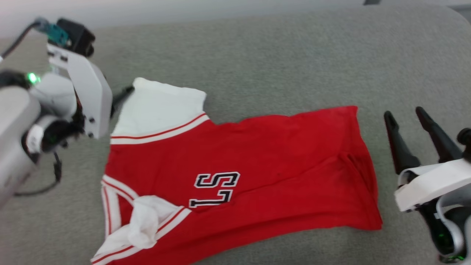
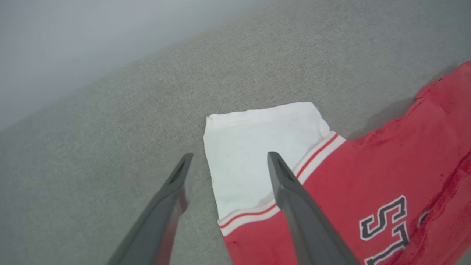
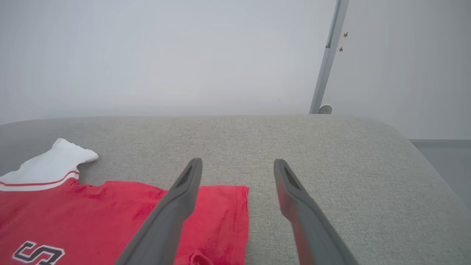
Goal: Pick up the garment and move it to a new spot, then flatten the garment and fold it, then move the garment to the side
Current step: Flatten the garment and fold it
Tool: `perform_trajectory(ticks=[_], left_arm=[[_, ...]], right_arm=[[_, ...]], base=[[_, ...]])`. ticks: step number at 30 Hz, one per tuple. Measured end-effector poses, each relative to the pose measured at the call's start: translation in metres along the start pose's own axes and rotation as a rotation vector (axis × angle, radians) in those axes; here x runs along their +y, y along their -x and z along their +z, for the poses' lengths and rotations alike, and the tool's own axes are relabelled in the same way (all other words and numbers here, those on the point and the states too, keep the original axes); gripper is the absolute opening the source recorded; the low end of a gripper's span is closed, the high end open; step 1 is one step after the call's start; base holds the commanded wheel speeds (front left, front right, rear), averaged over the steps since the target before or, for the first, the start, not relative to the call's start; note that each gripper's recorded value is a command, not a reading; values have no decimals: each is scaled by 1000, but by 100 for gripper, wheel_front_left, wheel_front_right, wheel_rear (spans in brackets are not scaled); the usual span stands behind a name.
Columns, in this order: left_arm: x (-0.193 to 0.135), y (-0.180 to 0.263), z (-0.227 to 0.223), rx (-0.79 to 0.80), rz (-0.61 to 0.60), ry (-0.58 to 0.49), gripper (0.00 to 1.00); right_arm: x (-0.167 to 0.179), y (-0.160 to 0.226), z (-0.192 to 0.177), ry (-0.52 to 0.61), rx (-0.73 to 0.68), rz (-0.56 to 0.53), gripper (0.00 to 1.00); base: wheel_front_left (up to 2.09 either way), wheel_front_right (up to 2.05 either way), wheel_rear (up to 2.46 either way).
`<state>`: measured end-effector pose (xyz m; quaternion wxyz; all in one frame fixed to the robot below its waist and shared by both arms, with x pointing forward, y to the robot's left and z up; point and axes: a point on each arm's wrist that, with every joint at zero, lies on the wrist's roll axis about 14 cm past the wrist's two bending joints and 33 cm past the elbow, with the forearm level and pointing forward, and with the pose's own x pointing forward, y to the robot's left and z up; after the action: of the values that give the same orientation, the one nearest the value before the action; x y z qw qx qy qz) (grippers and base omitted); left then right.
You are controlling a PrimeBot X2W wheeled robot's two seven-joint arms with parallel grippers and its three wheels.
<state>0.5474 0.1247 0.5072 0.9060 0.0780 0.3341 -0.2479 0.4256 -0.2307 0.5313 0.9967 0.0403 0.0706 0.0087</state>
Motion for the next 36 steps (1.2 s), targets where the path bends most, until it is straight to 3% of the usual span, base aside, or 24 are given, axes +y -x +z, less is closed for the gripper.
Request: perform_trajectory(ticks=[6, 21, 23, 36], left_arm=[[8, -40, 11, -1, -8, -24, 100], [31, -113, -46, 302, 24, 38, 99], [31, -119, -49, 331, 24, 48, 2], [22, -127, -60, 427, -24, 123, 0]], right_arm=[[-2, -2, -11, -6, -50, -23, 100], [-19, -8, -25, 21, -69, -91, 100], [-21, -10, -28, 21, -51, -96, 100], [-8, -36, -45, 12, 173, -47, 100]], base=[[0, 0, 0], [0, 0, 0], [0, 0, 0], [0, 0, 0]])
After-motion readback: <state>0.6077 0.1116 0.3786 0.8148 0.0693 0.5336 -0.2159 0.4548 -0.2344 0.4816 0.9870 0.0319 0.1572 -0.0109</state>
